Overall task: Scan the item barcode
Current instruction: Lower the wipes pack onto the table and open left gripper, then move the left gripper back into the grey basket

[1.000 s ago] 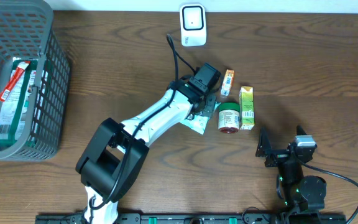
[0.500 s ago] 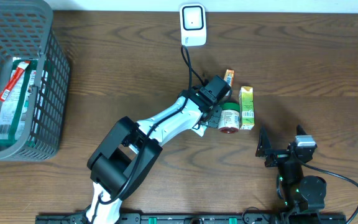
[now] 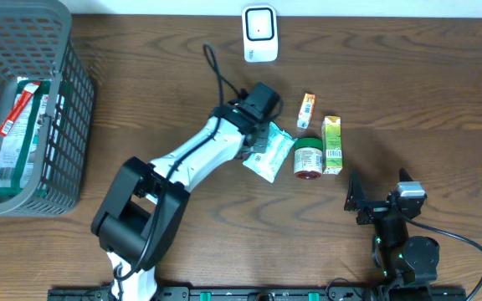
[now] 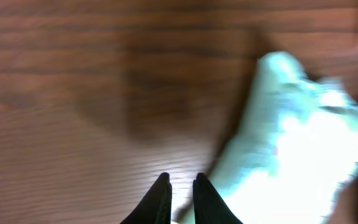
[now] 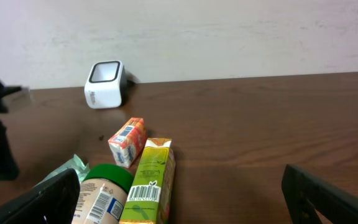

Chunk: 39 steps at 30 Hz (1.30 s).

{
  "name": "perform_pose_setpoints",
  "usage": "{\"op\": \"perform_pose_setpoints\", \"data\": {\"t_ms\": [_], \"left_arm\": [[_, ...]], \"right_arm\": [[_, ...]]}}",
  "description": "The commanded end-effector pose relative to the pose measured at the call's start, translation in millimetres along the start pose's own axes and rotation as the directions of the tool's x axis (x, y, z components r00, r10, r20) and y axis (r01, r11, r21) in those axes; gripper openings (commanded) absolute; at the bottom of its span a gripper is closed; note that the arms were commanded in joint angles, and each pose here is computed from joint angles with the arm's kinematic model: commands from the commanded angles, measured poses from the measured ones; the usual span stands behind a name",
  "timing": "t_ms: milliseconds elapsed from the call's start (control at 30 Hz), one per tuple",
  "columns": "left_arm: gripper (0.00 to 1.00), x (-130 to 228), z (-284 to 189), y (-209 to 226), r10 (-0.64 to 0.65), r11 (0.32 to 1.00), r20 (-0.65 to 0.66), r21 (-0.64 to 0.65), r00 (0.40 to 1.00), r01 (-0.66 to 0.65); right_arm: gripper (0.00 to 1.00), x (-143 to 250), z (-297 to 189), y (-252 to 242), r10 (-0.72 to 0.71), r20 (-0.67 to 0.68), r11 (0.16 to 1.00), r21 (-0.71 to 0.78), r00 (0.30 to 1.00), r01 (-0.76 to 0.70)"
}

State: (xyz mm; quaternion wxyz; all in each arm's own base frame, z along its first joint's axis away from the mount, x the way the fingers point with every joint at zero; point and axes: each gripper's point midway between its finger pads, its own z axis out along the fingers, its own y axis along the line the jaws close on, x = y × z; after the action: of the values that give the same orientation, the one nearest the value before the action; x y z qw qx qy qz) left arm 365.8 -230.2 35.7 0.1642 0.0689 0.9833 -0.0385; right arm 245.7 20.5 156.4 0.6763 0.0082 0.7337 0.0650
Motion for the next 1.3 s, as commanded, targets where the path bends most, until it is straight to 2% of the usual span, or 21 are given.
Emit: {"op": "perform_pose_setpoints", "data": {"t_ms": [0,333,633,1067,1267], "left_arm": [[0.15,15,10,22,-0.044,0.997,-0.034,-0.057,0.998,0.042],[0.15,55,29,12,-0.052,0.998,-0.121,0.014,0.991,0.054],[0.15,72,25,-17,-0.014,0.992,-0.18,0.12,0.984,0.036],[0.15,61,7,-18,-0.02,0.99,-0.134,0.136,0.991,0.038],[0.16,32,-38,-1,-0.074,0.987,-0.067,0.14,0.995,0.083]], "right_arm": [[0.99,1,0,2,0.011,-0.002,1.0,-0.007,1.0,-0.011],[0.99,1,0,2,0.011,-0.003,1.0,-0.007,1.0,-0.011],[0.99,1,0,2,0.011,-0.003,1.0,-0.007,1.0,-0.011],[0.99,1,0,2,0.011,-0.003,1.0,-0.007,1.0,-0.011],[0.99,1,0,2,0.011,-0.002,1.0,-0.007,1.0,-0.011]]}}
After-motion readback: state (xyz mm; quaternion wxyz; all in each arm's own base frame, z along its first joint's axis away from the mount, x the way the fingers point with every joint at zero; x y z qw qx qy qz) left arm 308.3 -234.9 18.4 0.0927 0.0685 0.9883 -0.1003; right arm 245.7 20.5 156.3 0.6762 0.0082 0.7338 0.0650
